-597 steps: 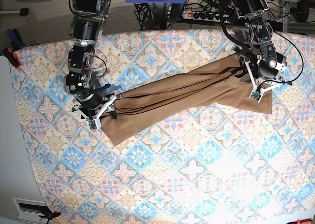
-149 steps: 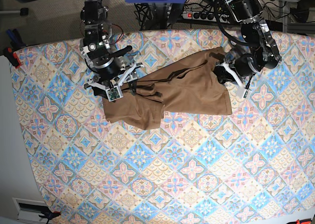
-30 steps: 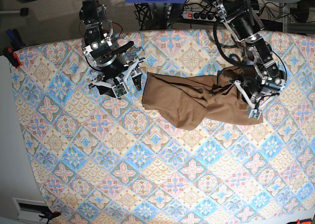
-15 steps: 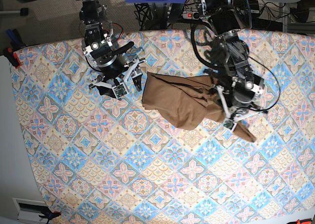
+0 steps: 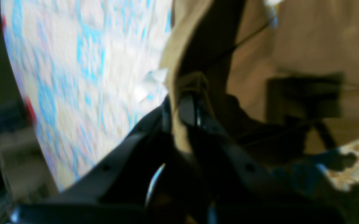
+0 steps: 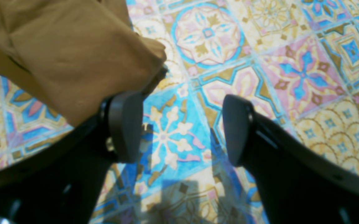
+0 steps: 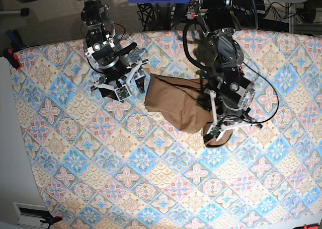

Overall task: Layout the t-shirt on the table in an organized manner, then fold the t-shirt properly
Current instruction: 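Lift the strip end with the left gripper and fold it toward the right gripper, then lay the folded end over the bundle with the left gripper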

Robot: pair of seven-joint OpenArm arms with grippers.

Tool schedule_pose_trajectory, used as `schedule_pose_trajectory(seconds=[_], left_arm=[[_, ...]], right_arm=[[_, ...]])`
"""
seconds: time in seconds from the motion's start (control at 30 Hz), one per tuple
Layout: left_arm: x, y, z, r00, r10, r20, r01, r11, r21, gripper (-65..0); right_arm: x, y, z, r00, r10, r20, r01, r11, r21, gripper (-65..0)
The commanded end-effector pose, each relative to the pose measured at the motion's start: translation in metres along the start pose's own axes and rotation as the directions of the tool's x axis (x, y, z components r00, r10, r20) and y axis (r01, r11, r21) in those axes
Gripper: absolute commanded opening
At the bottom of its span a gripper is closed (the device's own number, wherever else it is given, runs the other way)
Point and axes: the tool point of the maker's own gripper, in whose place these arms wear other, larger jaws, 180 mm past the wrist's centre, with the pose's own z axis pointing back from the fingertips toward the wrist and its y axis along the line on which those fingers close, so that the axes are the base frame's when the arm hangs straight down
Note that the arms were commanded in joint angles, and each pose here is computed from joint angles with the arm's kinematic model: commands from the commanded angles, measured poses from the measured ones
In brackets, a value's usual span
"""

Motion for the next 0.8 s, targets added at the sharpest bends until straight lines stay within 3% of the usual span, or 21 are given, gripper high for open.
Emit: schedule_pose_trajectory(seconds=[0.0, 0.23, 0.43, 0.63, 0.77], left_arm=[[0.017, 0.011, 0.008, 0.998, 0.011, 0.057, -0.013, 0.999, 0.035, -65.0], [0.03, 0.01, 0.01, 0.996, -0.001, 0.091, -0.002, 0.999, 0.032, -65.0], [0.069, -0.038, 0.023, 0.97, -0.146, 0.193, 0.154, 0.988, -0.03, -65.0], [0.103, -0.098, 0.041, 0.907, -0.285, 0.309, 0.327, 0.94, -0.094, -65.0], [0.104, -0.131, 0.045, 0.879, -0.341, 0.333, 0.403, 0.905, -0.137, -65.0]], right_arm=[[0.014, -0.002, 0.001, 0.999, -0.001, 0.049, 0.002, 1.0, -0.004, -26.0], [0.014, 0.0, 0.001, 0.999, 0.0, 0.05, 0.001, 1.0, -0.001, -26.0], [0.014, 0.0, 0.001, 0.999, -0.001, 0.048, 0.001, 1.0, -0.001, -26.0], [0.014, 0.0, 0.001, 0.999, 0.0, 0.048, 0.0, 1.0, 0.001, -26.0], [0.013, -0.001, 0.001, 0.999, -0.002, 0.046, 0.002, 1.0, -0.002, -26.0]])
